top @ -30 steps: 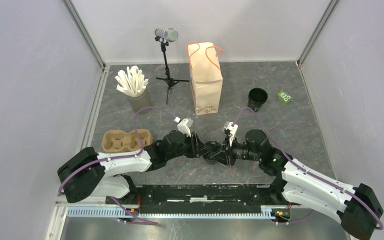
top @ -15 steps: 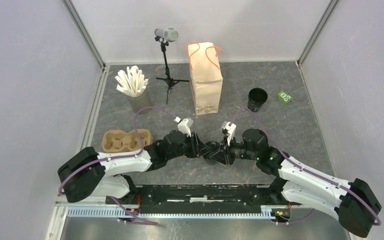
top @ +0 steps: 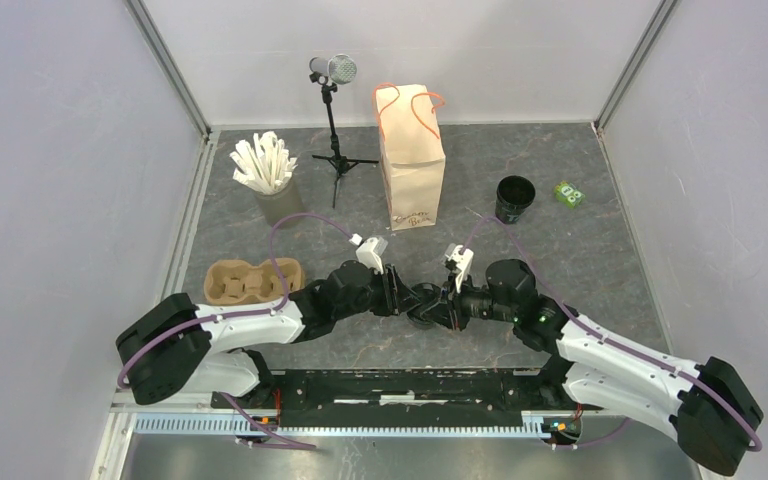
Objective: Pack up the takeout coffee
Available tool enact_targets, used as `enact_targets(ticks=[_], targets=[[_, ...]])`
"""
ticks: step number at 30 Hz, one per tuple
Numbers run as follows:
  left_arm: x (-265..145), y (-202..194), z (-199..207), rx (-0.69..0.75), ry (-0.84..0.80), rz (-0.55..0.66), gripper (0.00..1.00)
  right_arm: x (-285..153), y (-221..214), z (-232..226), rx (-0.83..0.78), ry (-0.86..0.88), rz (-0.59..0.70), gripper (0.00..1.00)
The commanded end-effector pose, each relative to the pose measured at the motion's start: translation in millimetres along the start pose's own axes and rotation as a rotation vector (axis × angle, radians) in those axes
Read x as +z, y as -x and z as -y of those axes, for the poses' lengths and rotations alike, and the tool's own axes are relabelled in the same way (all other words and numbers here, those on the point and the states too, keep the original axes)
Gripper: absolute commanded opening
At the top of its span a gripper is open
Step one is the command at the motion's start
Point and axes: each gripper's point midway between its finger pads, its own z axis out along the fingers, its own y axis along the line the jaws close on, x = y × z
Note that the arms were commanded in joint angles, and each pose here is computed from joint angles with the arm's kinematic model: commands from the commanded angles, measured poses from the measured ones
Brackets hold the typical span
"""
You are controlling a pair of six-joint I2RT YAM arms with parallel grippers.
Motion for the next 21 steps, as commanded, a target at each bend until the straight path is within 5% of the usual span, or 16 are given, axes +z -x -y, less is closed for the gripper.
enact_targets(ticks=[1, 21], targets=[[-8.8, -50.7, -53.4, 0.037, 0.185, -0.177, 0.45, -4.3, -47.6, 16.3, 0.021, -0.06, -0.114, 0.2], [-6.5, -57.5, -65.3, 0.047, 0.224, -0.194, 0.45, -25.7, -147.4, 40.8, 0.147, -0.172, -0.301, 0.2]])
